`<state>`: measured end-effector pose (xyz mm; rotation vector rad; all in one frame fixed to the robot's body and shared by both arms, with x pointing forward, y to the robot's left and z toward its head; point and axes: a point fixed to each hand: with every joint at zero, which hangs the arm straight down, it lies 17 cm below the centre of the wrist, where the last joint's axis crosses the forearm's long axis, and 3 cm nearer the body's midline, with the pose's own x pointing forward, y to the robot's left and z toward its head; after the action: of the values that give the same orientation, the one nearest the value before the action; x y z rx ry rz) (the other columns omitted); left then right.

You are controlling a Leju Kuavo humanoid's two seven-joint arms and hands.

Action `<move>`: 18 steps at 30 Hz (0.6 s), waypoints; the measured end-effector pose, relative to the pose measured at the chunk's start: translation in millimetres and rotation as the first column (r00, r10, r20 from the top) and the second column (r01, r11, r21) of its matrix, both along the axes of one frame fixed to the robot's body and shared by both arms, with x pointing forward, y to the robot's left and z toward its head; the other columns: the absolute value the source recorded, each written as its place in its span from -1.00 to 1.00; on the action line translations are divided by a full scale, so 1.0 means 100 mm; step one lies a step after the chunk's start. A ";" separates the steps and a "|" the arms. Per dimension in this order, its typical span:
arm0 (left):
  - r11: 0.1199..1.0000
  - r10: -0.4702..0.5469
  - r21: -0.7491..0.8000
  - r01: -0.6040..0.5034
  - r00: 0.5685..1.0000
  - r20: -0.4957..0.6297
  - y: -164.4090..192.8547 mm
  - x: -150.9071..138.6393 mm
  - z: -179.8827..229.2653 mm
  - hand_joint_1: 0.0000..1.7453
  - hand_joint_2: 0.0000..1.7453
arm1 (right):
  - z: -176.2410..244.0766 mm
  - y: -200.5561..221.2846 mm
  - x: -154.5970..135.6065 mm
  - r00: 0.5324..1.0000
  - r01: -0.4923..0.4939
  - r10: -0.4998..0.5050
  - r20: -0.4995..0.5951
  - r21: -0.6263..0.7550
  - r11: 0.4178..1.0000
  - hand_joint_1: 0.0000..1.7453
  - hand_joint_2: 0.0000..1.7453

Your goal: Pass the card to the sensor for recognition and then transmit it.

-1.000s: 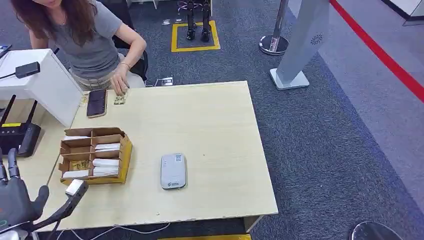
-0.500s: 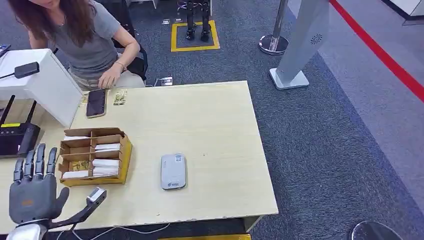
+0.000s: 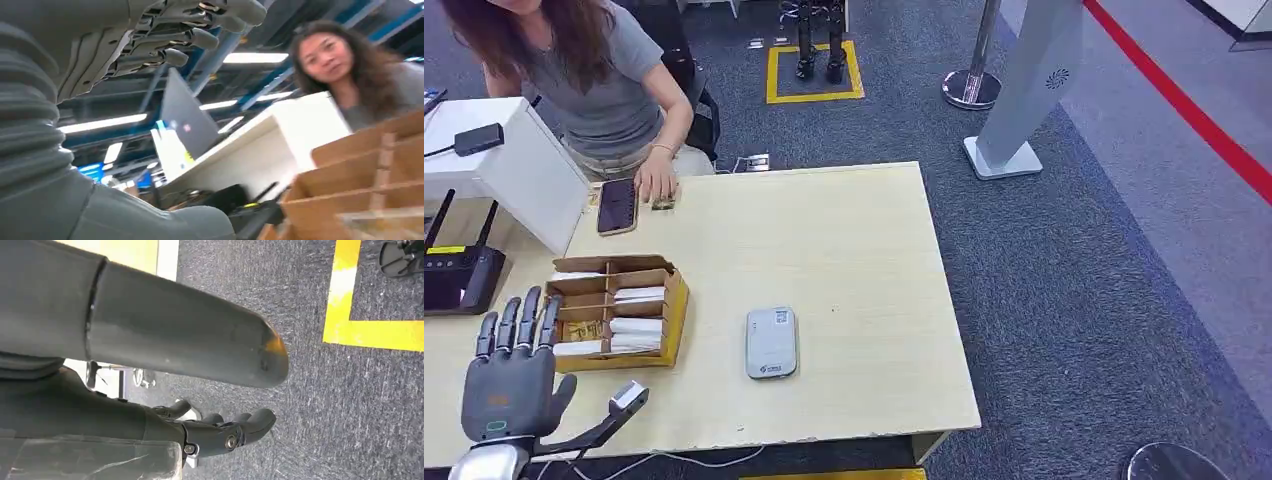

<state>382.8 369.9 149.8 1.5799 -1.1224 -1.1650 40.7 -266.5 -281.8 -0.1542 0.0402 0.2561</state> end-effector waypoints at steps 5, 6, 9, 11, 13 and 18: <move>0.999 -0.031 -0.027 0.030 0.999 -0.038 -0.17 0.09 -0.18 -1.00 1.00 | 0.00 0.01 0.00 1.000 -0.002 0.002 -0.001 0.003 1.000 -1.00 -1.00; 0.998 -0.043 -0.036 0.041 0.998 -0.047 -0.22 0.10 -0.22 -1.00 1.00 | 0.00 0.01 0.00 1.000 -0.003 0.003 0.000 0.004 1.000 -1.00 -1.00; 0.995 -0.081 -0.065 0.076 0.994 -0.076 -0.36 0.11 -0.34 -1.00 1.00 | 0.00 0.01 0.00 1.000 -0.008 0.008 -0.001 0.004 1.000 -1.00 -1.00; 0.992 -0.100 -0.085 0.092 0.991 -0.093 -0.45 0.11 -0.43 -1.00 1.00 | 0.00 0.01 0.01 1.000 -0.012 0.012 0.001 0.004 1.000 -1.00 -1.00; 0.990 -0.108 -0.106 0.096 0.988 -0.110 -0.52 0.11 -0.52 -1.00 1.00 | 0.00 0.00 0.01 1.000 -0.020 0.020 0.002 0.003 1.000 -1.00 -1.00; 0.984 -0.121 -0.145 0.101 0.983 -0.138 -0.65 0.11 -0.68 -1.00 1.00 | 0.00 0.00 0.01 1.000 -0.025 0.025 0.005 0.003 1.000 -1.00 -1.00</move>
<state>393.4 305.4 82.2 1.3194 -1.1797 -1.2295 42.1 -266.0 -281.8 -0.1522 0.0333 0.2812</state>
